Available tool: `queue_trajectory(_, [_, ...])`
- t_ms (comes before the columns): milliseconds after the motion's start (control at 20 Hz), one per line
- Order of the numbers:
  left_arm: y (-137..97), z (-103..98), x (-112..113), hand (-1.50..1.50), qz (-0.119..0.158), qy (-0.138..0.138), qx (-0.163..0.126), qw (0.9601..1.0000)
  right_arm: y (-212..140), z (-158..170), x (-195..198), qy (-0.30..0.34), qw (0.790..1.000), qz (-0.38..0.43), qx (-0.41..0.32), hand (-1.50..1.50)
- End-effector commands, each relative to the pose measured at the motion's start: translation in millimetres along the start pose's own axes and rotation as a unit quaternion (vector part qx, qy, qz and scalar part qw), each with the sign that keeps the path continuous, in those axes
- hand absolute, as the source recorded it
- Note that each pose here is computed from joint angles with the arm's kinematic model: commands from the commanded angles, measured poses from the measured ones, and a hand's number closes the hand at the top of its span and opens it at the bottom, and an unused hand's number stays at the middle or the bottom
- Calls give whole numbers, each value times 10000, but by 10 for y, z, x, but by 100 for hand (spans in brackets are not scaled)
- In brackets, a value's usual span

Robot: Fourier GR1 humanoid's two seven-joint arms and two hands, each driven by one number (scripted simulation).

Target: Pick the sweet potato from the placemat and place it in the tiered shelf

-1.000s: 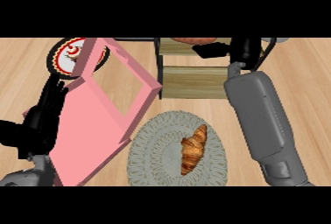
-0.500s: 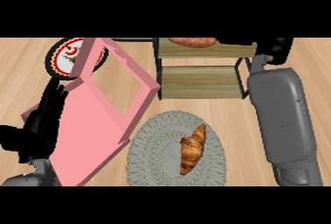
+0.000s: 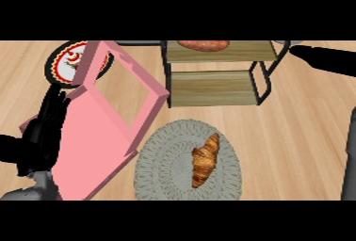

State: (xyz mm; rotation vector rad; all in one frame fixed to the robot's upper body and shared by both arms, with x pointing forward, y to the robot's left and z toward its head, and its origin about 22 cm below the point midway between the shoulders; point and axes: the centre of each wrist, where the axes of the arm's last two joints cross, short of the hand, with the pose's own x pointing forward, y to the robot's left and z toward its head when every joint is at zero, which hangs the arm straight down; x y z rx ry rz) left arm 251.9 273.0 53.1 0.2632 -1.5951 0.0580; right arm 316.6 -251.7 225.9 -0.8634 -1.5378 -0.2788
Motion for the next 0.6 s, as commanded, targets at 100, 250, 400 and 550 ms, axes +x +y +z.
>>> queue_trajectory(100, [150,34,103,0,-120,-21,30,9999,-947,85,-89,31,10000,-42,70,-150])
queue_trajectory(250, [152,-12,-75,0,20,82,-5,10000,-1259,107,-214,-145,9994,-51,306,-150])
queue_trajectory(400, [21,60,129,0,22,-84,-99,9999,-1394,-3,-295,-29,9996,-167,229,-150])
queue_trajectory(550, [-273,-51,143,0,13,27,-68,10000,-1480,96,-365,-162,9989,-361,259,-150])
